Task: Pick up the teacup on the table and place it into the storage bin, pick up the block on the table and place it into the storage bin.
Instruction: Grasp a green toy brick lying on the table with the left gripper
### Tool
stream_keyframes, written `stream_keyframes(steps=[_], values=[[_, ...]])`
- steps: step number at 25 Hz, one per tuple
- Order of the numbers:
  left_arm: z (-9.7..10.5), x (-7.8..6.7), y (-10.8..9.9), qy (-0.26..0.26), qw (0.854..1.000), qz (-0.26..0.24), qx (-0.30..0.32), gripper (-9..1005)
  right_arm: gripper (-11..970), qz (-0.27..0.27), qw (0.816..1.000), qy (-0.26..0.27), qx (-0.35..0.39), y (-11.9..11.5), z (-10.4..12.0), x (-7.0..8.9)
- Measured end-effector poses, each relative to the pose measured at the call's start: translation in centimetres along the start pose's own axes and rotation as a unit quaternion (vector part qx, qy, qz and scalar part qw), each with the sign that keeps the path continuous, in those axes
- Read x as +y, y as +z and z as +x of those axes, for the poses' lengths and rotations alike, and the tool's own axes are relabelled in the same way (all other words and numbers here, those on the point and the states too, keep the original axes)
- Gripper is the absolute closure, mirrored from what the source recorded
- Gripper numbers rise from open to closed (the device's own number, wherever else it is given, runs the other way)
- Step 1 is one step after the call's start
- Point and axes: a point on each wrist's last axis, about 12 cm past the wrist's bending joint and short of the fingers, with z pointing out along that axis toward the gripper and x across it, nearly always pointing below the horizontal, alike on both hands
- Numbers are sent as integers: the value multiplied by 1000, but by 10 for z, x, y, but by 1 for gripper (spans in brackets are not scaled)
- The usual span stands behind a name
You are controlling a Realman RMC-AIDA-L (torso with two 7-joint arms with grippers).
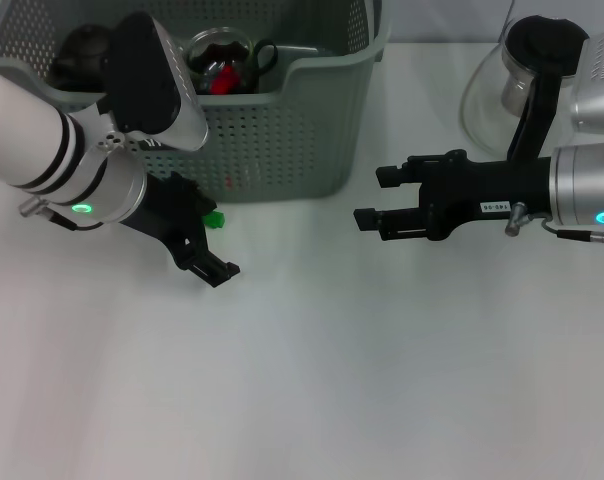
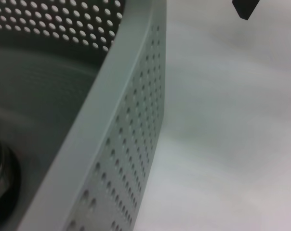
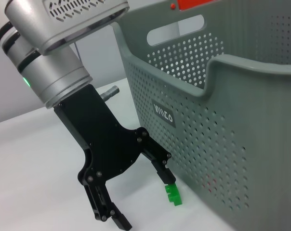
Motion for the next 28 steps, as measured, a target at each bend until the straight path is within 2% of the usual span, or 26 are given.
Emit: stream_keyframes(steps=[28], values=[[-2,-3,8,-9,1000,13,1,34,194,2,1000,0,1,-2,4,1]])
